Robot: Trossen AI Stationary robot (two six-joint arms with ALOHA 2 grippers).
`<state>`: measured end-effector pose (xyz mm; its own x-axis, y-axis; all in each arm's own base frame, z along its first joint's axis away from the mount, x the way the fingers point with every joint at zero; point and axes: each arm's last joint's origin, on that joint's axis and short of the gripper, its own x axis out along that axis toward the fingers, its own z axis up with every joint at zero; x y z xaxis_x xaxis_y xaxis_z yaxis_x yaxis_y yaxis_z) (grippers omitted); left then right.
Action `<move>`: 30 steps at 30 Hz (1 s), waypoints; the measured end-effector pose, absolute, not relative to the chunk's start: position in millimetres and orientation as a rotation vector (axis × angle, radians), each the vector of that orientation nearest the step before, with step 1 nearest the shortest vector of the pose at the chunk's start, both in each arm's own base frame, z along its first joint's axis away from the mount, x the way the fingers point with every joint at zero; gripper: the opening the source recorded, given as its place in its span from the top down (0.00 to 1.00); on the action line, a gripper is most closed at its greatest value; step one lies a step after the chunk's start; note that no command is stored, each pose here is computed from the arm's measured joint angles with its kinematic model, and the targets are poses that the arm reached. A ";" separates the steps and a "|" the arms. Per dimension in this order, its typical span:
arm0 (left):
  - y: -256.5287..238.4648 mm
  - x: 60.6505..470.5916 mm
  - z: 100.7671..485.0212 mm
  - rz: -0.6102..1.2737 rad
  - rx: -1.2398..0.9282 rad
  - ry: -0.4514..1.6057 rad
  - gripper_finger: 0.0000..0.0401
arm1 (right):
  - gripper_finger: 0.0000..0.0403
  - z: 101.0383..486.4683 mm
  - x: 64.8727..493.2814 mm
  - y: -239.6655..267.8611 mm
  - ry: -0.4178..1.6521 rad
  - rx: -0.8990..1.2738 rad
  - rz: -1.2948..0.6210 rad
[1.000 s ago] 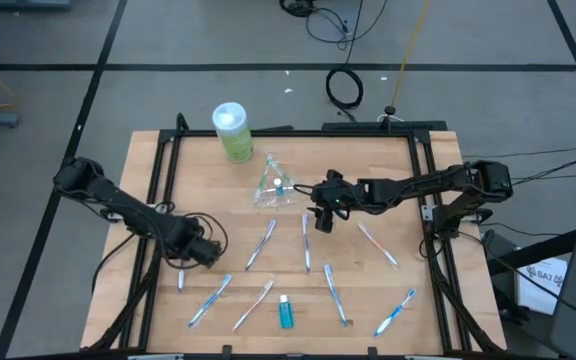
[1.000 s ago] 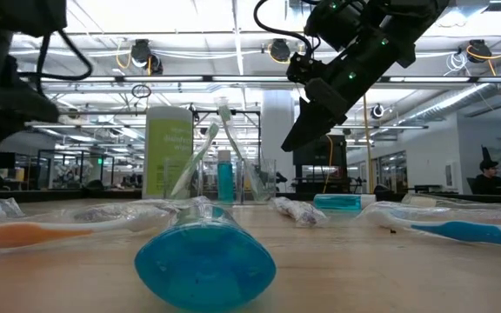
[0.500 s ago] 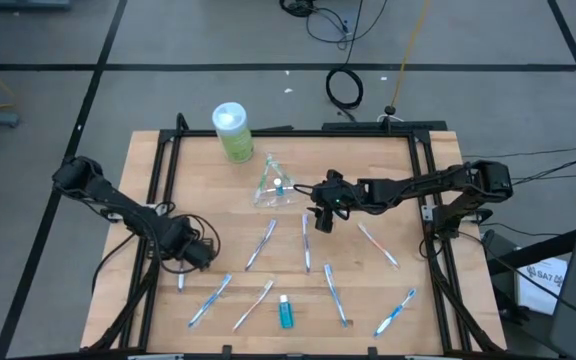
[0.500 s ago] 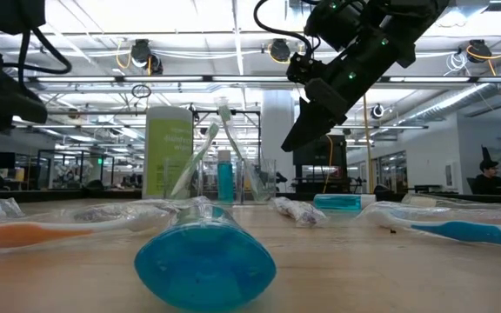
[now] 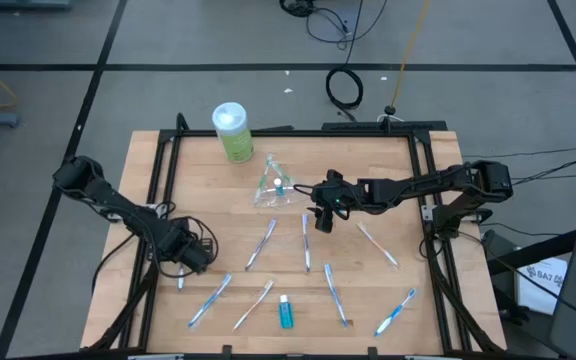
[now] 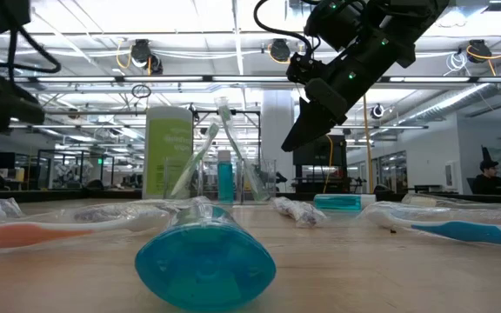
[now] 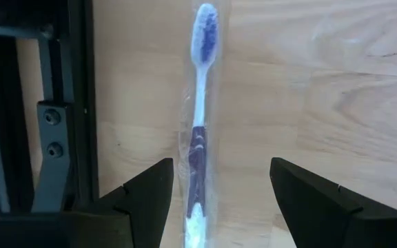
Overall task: Pick & Place toothbrushing station
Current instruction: Put the left violet toothbrush into the transparent organizer
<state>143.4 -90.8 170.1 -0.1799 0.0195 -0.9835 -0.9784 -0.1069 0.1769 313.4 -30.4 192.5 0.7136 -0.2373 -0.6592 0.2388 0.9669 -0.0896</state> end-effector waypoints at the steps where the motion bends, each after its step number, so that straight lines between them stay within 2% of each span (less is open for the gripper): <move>1: -91.8 141.5 167.0 1.432 -1.179 1.266 0.38 | 0.48 192.6 313.4 -30.5 0.730 0.002 -0.264; 14: -79.6 118.6 130.6 1.214 -1.356 1.233 0.38 | 0.48 192.7 313.4 -30.6 0.729 0.002 -0.264; 24: -79.6 125.1 134.2 1.134 -1.298 1.120 0.38 | 0.48 192.7 313.5 -30.7 0.728 0.002 -0.265; 30: -79.6 125.0 134.0 1.115 -1.275 1.133 0.38 | 0.48 192.7 313.5 -30.7 0.728 0.002 -0.265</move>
<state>125.0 -79.6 134.0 0.1177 -0.0158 -0.9929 -0.9930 -0.0019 -0.1177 313.5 -30.7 192.7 0.7145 -0.2384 -0.6577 0.2398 0.9667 -0.0899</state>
